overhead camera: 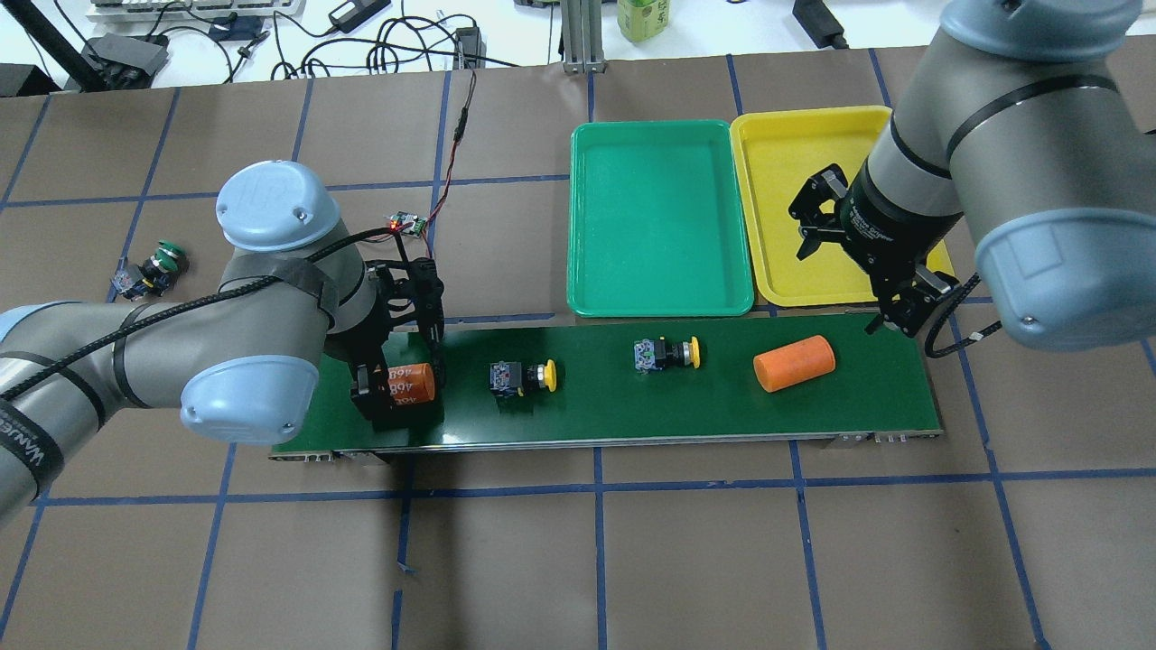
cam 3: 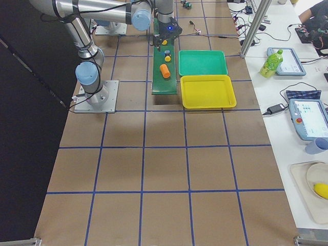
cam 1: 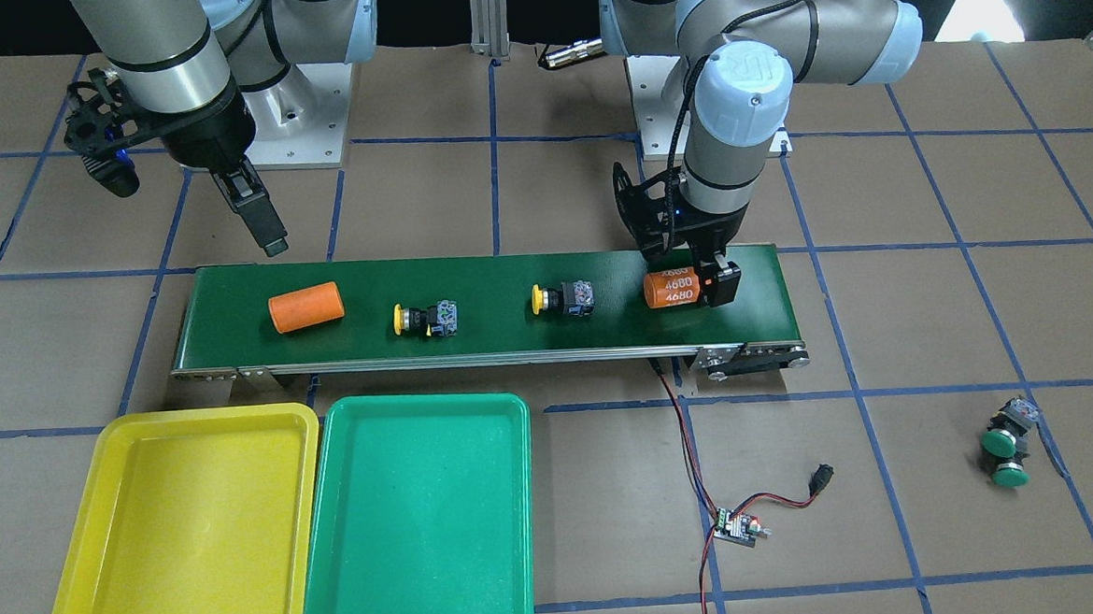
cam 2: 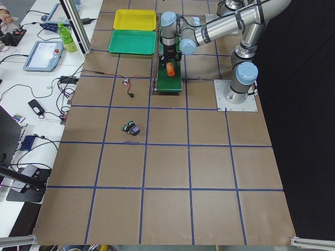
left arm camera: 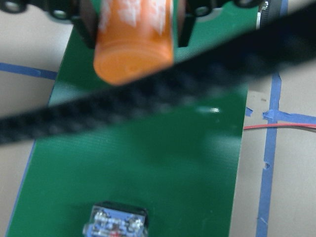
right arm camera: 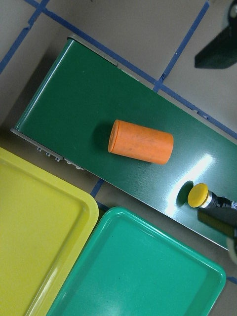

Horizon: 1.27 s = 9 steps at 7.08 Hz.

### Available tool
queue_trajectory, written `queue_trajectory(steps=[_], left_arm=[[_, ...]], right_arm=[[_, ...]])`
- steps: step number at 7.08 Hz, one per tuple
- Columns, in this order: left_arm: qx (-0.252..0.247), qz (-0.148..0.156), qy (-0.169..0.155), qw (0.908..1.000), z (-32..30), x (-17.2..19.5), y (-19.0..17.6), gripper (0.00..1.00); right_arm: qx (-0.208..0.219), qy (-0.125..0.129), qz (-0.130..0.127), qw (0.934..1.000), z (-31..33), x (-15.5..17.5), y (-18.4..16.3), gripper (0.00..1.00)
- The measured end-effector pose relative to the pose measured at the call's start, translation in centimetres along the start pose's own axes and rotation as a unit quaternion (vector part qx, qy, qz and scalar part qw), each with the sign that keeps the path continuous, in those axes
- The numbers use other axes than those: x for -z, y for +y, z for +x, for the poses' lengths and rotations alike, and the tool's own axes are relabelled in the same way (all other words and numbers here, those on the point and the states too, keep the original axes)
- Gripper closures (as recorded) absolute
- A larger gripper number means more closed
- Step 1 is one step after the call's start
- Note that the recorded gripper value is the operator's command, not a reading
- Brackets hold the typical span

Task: Sort buttons by color to trays
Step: 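Place the orange cylinder on the belt with the left gripper, then grasp yellow button at belt end with right gripper while left grasps green button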

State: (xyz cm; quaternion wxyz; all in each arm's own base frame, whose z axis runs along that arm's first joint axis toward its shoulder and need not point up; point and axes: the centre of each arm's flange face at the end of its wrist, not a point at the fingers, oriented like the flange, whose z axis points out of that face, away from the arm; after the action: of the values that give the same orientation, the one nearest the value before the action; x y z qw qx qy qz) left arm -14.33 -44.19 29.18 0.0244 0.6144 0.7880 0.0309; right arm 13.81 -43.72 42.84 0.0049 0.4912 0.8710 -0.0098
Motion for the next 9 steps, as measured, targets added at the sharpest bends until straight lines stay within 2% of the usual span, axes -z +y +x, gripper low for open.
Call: queue_trajectory(steps=[1, 2, 4, 6, 9], left_arm=[[0.025, 0.004, -0.012, 0.9996, -1.5, 1.6, 1.5, 0.0], [0.07, 0.006, -0.014, 0.9974, -4.2, 2.7, 4.9, 0.0], [0.183, 0.01, -0.008, 0.9831, -11.1, 2.5, 15.8, 0.0], [0.231, 0.012, -0.007, 0.9728, -17.9, 1.1, 24.7, 0.0], [0.282, 0.012, 0.005, 0.9592, -25.5, -4.3, 33.7, 0.0]], right_arm=[[-0.002, 0.0, 0.0, 1.0, 0.0, 0.0, 0.1, 0.0], [-0.001, -0.001, -0.001, 1.0, -0.2, -0.1, 0.4, 0.0], [-0.003, -0.008, 0.002, 1.0, -1.1, -0.5, 1.5, 0.0], [-0.032, -0.016, -0.001, 0.9994, -2.8, -3.0, 1.6, 0.0], [-0.067, -0.035, -0.016, 0.997, -3.4, -9.2, 3.3, 0.0]])
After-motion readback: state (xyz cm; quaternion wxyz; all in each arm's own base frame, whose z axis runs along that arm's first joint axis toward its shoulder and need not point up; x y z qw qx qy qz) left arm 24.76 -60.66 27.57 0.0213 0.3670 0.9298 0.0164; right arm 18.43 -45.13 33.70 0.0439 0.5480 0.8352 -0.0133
